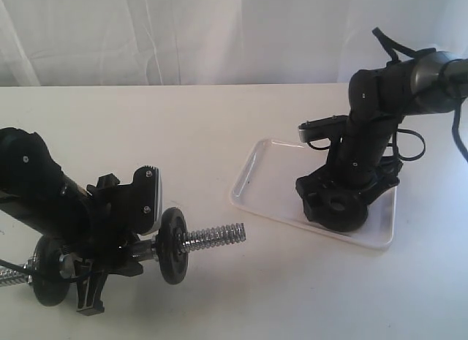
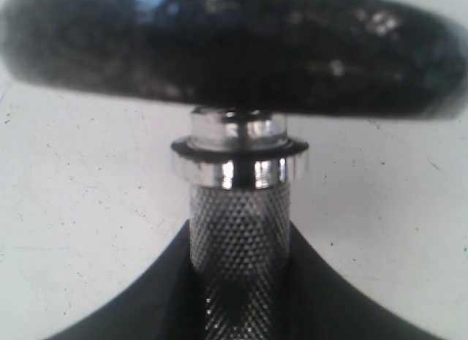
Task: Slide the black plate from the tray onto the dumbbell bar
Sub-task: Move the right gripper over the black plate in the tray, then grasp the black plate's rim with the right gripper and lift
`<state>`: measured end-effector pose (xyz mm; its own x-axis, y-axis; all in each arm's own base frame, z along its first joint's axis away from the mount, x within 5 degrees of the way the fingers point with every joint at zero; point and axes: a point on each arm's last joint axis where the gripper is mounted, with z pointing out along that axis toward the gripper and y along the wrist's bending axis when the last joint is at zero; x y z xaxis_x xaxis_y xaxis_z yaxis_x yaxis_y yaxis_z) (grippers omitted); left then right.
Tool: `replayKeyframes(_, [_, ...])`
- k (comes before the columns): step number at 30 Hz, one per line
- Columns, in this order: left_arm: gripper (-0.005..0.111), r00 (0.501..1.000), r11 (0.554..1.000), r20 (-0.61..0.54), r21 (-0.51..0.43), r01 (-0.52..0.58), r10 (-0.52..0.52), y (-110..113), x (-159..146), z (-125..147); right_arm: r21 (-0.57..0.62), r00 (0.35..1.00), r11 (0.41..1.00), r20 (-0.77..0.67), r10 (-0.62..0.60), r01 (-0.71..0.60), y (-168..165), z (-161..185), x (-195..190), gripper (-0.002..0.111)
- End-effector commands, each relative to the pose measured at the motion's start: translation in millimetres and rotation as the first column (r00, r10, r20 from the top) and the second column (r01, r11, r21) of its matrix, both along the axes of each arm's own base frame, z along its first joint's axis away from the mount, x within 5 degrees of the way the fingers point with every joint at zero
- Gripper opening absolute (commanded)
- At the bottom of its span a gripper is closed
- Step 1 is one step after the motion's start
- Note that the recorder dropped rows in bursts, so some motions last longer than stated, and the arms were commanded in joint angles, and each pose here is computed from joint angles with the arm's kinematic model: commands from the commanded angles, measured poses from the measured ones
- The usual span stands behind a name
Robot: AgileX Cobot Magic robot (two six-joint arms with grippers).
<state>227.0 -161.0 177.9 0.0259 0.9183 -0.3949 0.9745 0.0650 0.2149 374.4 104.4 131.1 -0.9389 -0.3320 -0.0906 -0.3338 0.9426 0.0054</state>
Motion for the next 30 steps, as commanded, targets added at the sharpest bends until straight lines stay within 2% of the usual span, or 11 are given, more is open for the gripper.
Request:
replayKeyframes(1, [0.000, 0.997, 0.996, 0.052, -0.080, -0.044, 0.048, -4.4, 2.1, 18.8, -0.040, 0.994, 0.998, -0.098, -0.042, 0.038, -3.4, -18.5, -7.7, 0.085])
replayKeyframes(2, [0.000, 0.997, 0.996, 0.052, -0.080, -0.044, 0.048, -4.4, 2.1, 18.8, -0.040, 0.993, 0.998, -0.098, -0.061, 0.057, -3.4, -18.5, -7.7, 0.076])
replayKeyframes(4, [0.000, 0.997, 0.996, 0.052, -0.080, -0.044, 0.048, -4.4, 2.1, 18.8, -0.041, 0.990, 0.994, -0.098, -0.106, 0.103, -3.4, -18.5, -7.7, 0.047])
replayKeyframes(7, [0.000, 0.997, 0.996, 0.052, -0.080, -0.044, 0.048, -4.4, 2.1, 18.8, -0.041, 0.990, 0.994, -0.098, -0.106, 0.103, -3.4, -18.5, -7.7, 0.004])
replayKeyframes(8, [0.000, 0.997, 0.996, 0.052, -0.080, -0.044, 0.048, -4.4, 2.1, 18.8, -0.041, 0.991, 0.995, -0.098, -0.096, 0.093, -3.4, -18.5, -7.7, 0.000])
replayKeyframes(14, [0.000, 0.998, 0.996, 0.048, -0.080, -0.043, 0.047, -4.4, 1.8, 18.7, -0.042, 0.994, 0.996, -0.065, -0.085, 0.082, -4.2, -7.6, -6.3, 0.000])
replayKeyframes(18, [0.000, 0.998, 0.996, 0.048, -0.080, -0.043, 0.047, -4.4, 1.8, 18.7, -0.022, 0.996, 0.996, -0.015, -0.085, 0.085, -3.6, 12.5, -4.6, 0.000])
replayKeyframes(30, [0.000, 0.997, 0.996, 0.055, -0.084, -0.043, 0.047, -4.0, 1.3, 21.0, 0.107, 0.986, 0.985, 0.086, -0.142, 0.133, 1.5, 63.9, -11.5, 0.000])
